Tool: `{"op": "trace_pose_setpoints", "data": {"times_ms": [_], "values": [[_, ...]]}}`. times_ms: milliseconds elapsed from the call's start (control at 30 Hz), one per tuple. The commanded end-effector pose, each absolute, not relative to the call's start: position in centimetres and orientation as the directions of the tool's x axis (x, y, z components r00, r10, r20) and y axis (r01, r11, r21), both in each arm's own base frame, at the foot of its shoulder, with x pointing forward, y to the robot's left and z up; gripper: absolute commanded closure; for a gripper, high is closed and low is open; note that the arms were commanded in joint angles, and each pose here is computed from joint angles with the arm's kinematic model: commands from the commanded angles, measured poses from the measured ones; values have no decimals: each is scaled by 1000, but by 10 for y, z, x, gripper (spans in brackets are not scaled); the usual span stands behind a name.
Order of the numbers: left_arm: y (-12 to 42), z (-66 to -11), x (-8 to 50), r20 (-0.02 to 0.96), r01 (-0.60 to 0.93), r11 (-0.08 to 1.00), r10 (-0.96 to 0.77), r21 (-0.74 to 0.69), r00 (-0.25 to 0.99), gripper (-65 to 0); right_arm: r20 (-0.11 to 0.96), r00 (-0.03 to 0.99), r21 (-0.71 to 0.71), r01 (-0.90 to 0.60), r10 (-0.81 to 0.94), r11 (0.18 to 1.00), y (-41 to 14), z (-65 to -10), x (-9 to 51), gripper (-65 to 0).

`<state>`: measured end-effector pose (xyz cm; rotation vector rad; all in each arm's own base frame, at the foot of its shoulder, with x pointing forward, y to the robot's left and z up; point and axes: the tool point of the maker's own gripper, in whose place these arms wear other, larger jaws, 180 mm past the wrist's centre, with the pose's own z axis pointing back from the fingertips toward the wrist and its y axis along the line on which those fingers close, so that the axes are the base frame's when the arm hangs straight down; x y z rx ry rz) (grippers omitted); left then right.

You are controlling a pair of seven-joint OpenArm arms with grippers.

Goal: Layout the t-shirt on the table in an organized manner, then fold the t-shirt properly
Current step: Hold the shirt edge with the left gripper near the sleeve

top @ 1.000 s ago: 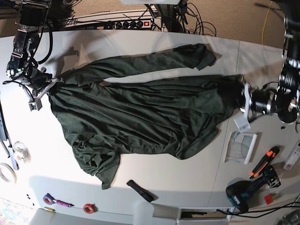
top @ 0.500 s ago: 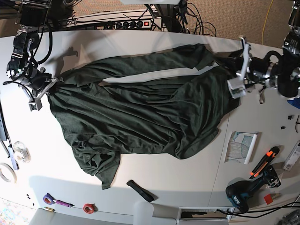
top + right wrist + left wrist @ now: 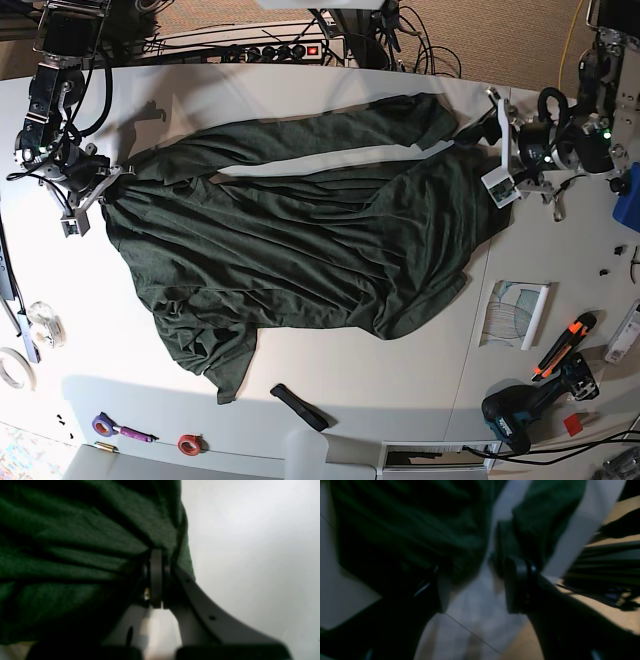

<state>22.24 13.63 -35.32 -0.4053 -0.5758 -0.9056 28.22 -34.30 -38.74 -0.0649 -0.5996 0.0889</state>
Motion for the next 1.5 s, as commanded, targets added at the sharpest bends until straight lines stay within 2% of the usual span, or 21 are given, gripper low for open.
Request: {"op": "trace_pose_setpoints", "data": {"times_ms": [0, 200, 433, 700, 867, 1000, 1167, 1333, 1400, 1467], "values": [[137, -347, 227, 634, 833, 551, -624, -58, 457, -328, 542, 833, -121, -57, 115, 991, -353, -384, 280, 0], [138, -363, 231, 592, 837, 546, -687, 39, 421, -323, 542, 832, -120, -58, 114, 991, -352, -384, 280, 0], [143, -355, 250, 605, 810, 577, -682, 102, 410, -264, 542, 832, -121, -57, 114, 991, -352, -384, 280, 0], [157, -373, 251, 578, 790, 609, -668, 64, 468, -264, 542, 832, -121, -57, 114, 991, -352, -384, 280, 0], [152, -372, 249, 595, 788, 615, -645, 31, 480, -264, 542, 832, -120, -58, 114, 991, -352, -384, 280, 0], [141, -373, 244, 608, 818, 575, -653, 10, 452, -264, 543, 832, -121, -57, 114, 991, -352, -384, 281, 0], [133, -375, 247, 623, 815, 579, -646, 25, 440, -325, 543, 832, -121, -58, 115, 991, -352, -384, 280, 0], [133, -375, 247, 622, 810, 586, -644, 26, 446, -324, 543, 832, -120, -58, 114, 991, -352, -384, 280, 0], [135, -376, 249, 621, 799, 601, -636, 28, 457, -292, 542, 832, -120, -58, 114, 991, -352, -384, 280, 0], [135, -375, 250, 622, 797, 603, -635, 28, 459, -198, 543, 832, -121, -57, 114, 991, -352, -384, 280, 0]]}}
